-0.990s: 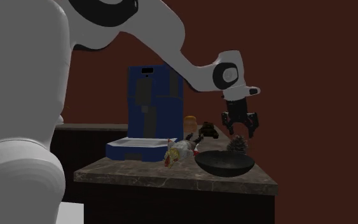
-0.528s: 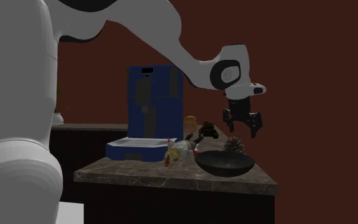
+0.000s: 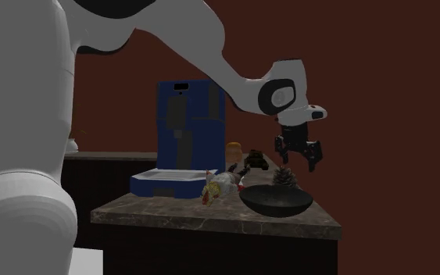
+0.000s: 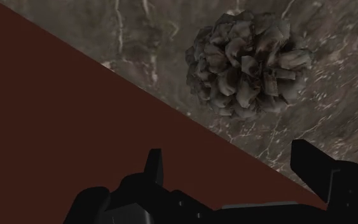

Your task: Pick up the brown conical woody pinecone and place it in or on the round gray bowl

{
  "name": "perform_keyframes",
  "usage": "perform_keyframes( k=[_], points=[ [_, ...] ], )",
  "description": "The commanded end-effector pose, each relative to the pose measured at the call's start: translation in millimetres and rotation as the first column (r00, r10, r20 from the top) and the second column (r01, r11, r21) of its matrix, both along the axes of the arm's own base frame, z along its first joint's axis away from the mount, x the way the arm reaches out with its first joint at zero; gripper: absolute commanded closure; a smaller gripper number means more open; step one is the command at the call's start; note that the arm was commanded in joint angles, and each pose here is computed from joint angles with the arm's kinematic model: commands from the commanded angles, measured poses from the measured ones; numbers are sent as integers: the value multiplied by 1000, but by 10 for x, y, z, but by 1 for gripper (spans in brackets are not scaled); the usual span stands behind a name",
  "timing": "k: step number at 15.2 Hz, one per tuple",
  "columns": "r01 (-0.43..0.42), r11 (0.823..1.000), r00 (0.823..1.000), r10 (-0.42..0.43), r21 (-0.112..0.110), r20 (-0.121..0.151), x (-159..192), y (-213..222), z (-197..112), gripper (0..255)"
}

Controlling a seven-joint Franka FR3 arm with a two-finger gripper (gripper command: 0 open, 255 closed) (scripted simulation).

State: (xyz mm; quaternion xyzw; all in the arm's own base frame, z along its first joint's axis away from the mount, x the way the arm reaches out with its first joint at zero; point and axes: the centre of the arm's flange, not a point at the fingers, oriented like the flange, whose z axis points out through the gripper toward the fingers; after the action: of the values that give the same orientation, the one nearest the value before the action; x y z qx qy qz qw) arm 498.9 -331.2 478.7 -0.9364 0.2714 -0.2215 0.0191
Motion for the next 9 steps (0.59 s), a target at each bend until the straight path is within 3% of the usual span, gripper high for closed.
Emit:
perform_keyframes(
  k=[1, 3, 4, 9],
  points=[
    [-16, 1000, 1000, 16, -1, -23, 27, -14, -127, 0],
    [-16, 1000, 1000, 16, -1, -23, 27, -14, -127, 0],
    [-16, 1000, 1000, 16, -1, -23, 34, -28, -99, 255],
    [-16, 1000, 1000, 16, -1, -23, 33, 0, -99, 255]
  ],
)
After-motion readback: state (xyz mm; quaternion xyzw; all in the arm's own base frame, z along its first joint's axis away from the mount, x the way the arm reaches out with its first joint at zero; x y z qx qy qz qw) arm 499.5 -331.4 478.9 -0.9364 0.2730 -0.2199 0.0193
